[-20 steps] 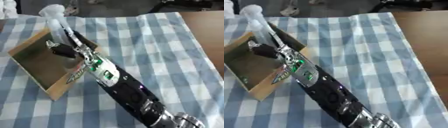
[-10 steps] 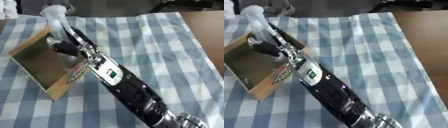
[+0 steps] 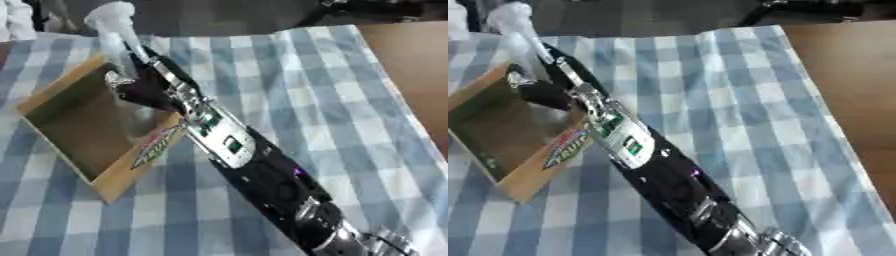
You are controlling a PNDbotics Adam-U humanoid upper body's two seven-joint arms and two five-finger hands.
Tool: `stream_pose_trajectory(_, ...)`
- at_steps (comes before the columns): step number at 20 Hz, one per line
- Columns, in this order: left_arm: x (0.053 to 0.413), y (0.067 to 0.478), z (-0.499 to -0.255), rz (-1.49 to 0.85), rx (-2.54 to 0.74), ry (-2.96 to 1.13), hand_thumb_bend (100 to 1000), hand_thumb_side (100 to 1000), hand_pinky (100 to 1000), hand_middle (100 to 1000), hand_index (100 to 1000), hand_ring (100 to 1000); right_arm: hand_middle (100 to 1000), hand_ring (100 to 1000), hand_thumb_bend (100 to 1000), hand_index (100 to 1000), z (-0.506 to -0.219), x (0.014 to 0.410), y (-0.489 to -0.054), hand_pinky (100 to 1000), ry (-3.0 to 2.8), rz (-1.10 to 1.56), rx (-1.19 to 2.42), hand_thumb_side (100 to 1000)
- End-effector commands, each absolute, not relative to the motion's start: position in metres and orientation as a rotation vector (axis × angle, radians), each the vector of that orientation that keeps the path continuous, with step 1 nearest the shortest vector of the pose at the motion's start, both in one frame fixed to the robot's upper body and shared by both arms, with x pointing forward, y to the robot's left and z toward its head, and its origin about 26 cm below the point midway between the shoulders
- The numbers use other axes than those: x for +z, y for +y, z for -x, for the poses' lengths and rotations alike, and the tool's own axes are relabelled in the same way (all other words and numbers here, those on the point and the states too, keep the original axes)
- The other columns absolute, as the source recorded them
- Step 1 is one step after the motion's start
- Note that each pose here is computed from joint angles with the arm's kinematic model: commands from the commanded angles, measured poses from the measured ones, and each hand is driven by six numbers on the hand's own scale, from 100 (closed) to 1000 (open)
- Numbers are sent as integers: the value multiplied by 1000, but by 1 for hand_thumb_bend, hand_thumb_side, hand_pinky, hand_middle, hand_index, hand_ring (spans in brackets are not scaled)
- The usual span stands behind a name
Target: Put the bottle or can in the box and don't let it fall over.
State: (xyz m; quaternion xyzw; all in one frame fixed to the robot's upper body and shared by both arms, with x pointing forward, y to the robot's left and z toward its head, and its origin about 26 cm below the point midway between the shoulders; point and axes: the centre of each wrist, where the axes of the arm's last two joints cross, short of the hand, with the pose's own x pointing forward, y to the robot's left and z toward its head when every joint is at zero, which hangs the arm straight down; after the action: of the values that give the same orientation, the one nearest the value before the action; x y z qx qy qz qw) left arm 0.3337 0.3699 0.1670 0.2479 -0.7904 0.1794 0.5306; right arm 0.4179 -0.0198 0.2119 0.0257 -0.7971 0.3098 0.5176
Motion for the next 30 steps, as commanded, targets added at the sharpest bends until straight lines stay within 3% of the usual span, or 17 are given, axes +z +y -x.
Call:
stream_pose_trajectory(1, 179, 379, -331, -627, 425, -1913, 179, 439, 729, 603, 810, 639, 863, 935, 100, 1000, -416, 225, -23, 1000, -1953, -62, 733, 503)
stream_pose_trajectory(18, 174, 383, -328, -643, 429, -1896, 172, 437, 732, 603, 810, 639, 862, 936, 100, 1000, -421, 224, -46, 1000, -1928, 19, 702, 436)
stream_pose_trajectory(30, 173, 386, -326, -659, 427, -1888, 170, 436, 734, 603, 811, 639, 857, 934, 100, 1000, -424, 221, -70, 1000, -1897, 92, 692, 445)
